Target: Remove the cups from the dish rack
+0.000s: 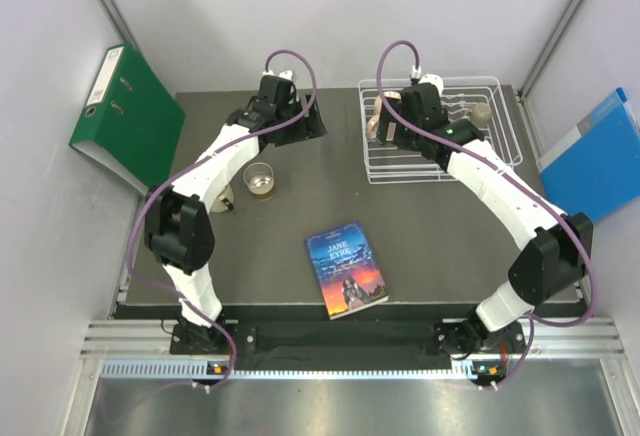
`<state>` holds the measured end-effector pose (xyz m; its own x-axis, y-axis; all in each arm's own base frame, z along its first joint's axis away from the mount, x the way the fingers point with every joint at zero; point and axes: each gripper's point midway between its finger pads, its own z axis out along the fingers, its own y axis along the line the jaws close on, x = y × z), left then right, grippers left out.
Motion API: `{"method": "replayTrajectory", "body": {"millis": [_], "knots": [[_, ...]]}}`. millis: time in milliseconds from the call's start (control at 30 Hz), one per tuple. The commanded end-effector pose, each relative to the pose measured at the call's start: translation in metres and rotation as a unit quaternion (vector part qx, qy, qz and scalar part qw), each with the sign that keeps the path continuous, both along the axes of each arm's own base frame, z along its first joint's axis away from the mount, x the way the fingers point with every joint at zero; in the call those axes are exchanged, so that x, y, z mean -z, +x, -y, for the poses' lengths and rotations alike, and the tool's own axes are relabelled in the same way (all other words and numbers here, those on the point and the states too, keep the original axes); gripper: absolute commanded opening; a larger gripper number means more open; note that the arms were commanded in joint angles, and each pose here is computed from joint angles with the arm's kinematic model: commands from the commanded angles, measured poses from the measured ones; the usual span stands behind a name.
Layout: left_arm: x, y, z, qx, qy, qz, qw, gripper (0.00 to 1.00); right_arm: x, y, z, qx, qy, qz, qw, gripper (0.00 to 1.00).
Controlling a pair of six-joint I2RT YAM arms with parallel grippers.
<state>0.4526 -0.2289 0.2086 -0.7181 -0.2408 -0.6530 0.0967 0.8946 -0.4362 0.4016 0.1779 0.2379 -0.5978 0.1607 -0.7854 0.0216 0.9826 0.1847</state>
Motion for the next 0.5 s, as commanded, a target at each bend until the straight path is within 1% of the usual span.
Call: {"method": "replayTrajectory", "body": {"millis": [0, 67, 133, 167, 200, 233, 267, 300, 333, 367, 433, 467], "knots": [[-0.030, 0.016, 0.031, 0.041, -0.027, 0.064, 0.997, 0.85, -0.029, 0.006, 0.014, 0.027, 0.006, 0.041, 0.999, 1.00], [-0.016, 0.015, 0.038, 0.048, -0.015, 0.052, 0.997, 0.85, -0.028, 0.008, 0.023, 0.051, 0.018, 0.038, 0.998, 1.00], [-0.006, 0.006, 0.047, 0.057, -0.005, 0.039, 0.998, 0.82, -0.014, 0.009, 0.051, 0.097, 0.019, 0.027, 0.995, 1.00], [0.006, -0.003, 0.047, 0.059, 0.008, 0.023, 0.998, 0.81, -0.002, 0.006, 0.064, 0.116, 0.019, 0.019, 0.993, 1.00], [0.010, -0.012, 0.054, 0.067, 0.021, 0.022, 0.997, 0.81, 0.003, 0.010, 0.088, 0.145, 0.027, 0.016, 0.989, 1.00], [0.016, -0.017, 0.051, 0.059, 0.039, 0.023, 0.997, 0.81, 0.008, 0.009, 0.100, 0.161, 0.034, 0.015, 0.986, 1.00], [0.024, -0.035, 0.057, 0.074, 0.048, 0.015, 0.996, 0.81, 0.022, 0.004, 0.113, 0.175, 0.034, 0.005, 0.984, 0.99], [0.028, -0.040, 0.055, 0.068, 0.062, 0.018, 0.996, 0.81, 0.022, 0.009, 0.128, 0.195, 0.043, 0.016, 0.980, 0.99], [0.023, -0.046, 0.053, 0.063, 0.069, 0.025, 0.995, 0.81, 0.025, 0.009, 0.133, 0.199, 0.049, 0.014, 0.979, 0.98], [0.032, -0.058, 0.057, 0.070, 0.075, 0.016, 0.995, 0.81, 0.029, 0.012, 0.136, 0.198, 0.049, 0.011, 0.979, 0.98], [0.026, -0.069, 0.057, 0.070, 0.071, 0.019, 0.995, 0.81, 0.037, 0.018, 0.136, 0.197, 0.036, -0.004, 0.980, 0.99], [0.031, -0.075, 0.057, 0.072, 0.074, 0.014, 0.995, 0.80, 0.030, 0.024, 0.136, 0.199, 0.037, 0.002, 0.979, 0.99]]}}
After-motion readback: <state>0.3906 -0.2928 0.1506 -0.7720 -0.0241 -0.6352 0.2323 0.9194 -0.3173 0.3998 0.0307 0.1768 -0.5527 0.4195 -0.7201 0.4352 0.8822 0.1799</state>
